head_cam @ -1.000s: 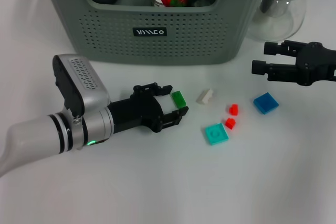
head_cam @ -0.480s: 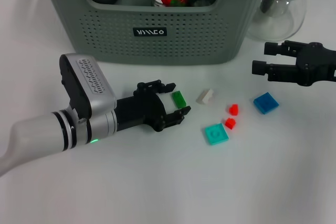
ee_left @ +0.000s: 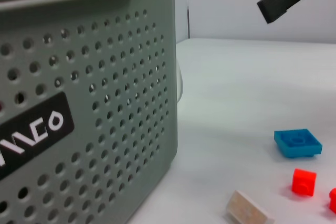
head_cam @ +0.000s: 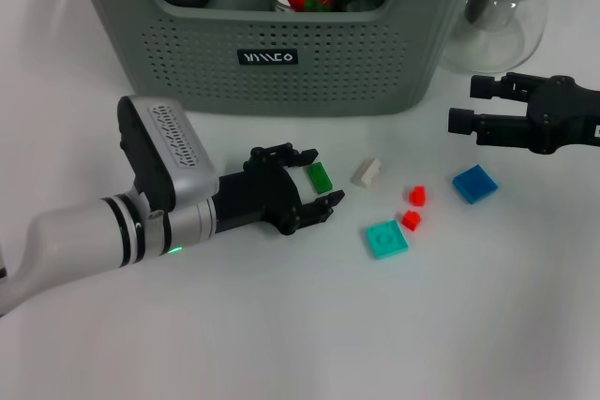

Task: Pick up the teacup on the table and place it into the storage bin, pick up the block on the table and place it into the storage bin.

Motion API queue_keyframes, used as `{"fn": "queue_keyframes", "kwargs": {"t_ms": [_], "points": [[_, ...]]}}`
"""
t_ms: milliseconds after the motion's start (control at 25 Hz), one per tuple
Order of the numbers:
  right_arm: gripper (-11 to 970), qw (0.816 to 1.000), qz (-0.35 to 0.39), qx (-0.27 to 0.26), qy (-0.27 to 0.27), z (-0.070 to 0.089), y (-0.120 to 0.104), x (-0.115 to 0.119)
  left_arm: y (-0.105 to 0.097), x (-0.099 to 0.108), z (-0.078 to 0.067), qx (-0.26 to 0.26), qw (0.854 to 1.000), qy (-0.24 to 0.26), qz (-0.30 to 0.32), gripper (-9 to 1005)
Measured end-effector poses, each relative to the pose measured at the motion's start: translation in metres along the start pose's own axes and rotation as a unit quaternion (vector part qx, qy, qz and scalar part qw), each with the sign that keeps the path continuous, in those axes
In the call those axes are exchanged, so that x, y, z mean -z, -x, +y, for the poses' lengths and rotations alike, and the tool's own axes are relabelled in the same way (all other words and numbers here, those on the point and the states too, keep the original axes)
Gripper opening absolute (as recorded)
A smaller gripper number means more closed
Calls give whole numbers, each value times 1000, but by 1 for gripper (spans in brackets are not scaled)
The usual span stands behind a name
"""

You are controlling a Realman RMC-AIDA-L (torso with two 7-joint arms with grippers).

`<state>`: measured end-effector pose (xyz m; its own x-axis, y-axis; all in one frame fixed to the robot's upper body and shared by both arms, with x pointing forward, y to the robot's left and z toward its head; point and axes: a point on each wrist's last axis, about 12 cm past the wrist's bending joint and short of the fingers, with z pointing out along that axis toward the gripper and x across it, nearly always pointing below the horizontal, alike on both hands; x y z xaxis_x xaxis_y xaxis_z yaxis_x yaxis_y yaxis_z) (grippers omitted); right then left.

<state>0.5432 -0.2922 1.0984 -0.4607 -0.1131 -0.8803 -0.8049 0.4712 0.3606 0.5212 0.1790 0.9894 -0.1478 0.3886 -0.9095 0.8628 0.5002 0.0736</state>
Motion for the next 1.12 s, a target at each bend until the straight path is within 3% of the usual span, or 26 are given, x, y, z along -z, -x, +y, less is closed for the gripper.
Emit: {"fn": "queue_keyframes", "kwargs": {"t_ms": [440,640,920,1120], "points": [[856,1000,1,-3,-1,0,-1,0,1,-3,0,3,1000,3,5,542],[856,1000,1,-3,-2,-1,0,1,6,5,2,13,999,-8,-30,405],[856,1000,0,-1,-2,-1,2,0,19,61,23,86,987,-45,-126,430],[856,1000,-1,2,-2,-2,3,0,55,125,43,128,956,-117,-238,448]]}}
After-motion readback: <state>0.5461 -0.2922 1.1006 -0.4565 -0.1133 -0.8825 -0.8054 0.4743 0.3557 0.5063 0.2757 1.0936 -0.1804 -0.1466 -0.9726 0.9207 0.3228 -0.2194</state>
